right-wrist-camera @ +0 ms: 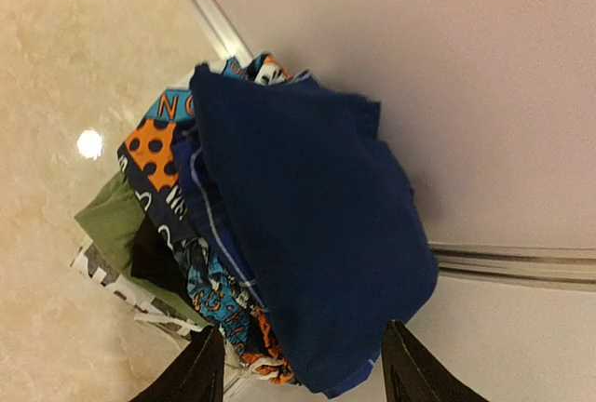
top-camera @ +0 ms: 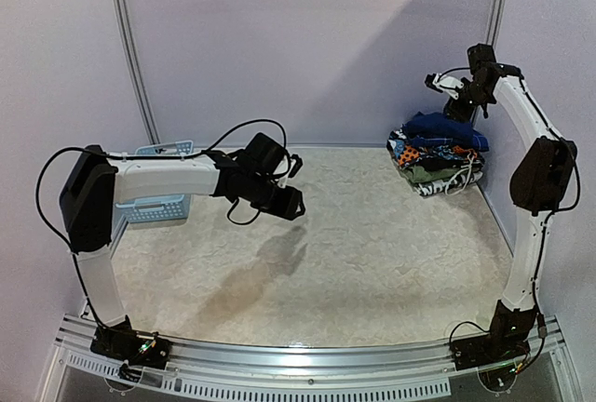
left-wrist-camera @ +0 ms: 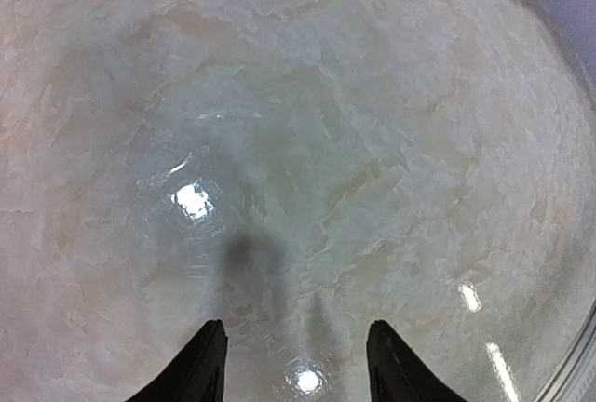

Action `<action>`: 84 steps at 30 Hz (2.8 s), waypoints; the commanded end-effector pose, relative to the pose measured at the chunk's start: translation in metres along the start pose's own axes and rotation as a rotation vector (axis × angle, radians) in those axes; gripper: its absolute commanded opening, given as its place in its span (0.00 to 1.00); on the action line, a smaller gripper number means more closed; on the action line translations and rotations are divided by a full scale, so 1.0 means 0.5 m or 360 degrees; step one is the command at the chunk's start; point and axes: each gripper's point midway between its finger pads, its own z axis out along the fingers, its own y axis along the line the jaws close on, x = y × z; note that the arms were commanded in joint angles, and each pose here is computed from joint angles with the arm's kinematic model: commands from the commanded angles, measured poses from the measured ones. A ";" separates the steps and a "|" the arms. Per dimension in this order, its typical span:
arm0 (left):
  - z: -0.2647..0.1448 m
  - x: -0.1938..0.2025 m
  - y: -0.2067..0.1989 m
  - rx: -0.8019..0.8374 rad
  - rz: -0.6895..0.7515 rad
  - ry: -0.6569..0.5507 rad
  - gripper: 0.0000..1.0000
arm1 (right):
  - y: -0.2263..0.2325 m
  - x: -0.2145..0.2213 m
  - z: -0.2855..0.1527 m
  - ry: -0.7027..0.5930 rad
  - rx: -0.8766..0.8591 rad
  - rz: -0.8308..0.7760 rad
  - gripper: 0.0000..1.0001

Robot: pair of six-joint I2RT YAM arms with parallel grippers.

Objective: Fold and stack the mixed laundry pile
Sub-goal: Adjust the square-folded T-shirt at the corner of the board, then reset both arms

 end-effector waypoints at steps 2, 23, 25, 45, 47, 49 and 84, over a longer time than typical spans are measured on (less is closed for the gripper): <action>-0.020 -0.006 -0.019 0.0022 0.0023 -0.0057 0.53 | 0.039 0.102 0.051 0.0328 -0.0106 -0.0164 0.59; -0.022 0.006 -0.021 0.0036 -0.0010 -0.0054 0.53 | -0.028 0.187 0.142 0.0660 0.0203 -0.0297 0.18; -0.024 0.007 -0.020 0.0034 -0.0013 -0.0058 0.53 | -0.041 0.193 0.132 0.0671 0.0226 -0.0305 0.13; -0.019 0.019 -0.025 0.0039 -0.0004 -0.0052 0.53 | -0.188 0.253 0.004 0.0490 0.0722 -0.0527 0.00; -0.019 0.019 -0.025 0.0039 -0.0005 -0.0053 0.53 | -0.193 0.244 -0.006 0.0443 0.0751 -0.0536 0.00; -0.016 0.020 -0.026 0.0041 -0.0006 -0.0050 0.53 | -0.189 0.247 -0.002 0.0440 0.0748 -0.0547 0.04; -0.348 -0.121 0.216 -0.1050 0.0249 -0.0601 1.00 | 0.197 0.052 -0.235 -0.0680 -0.0133 0.1431 0.99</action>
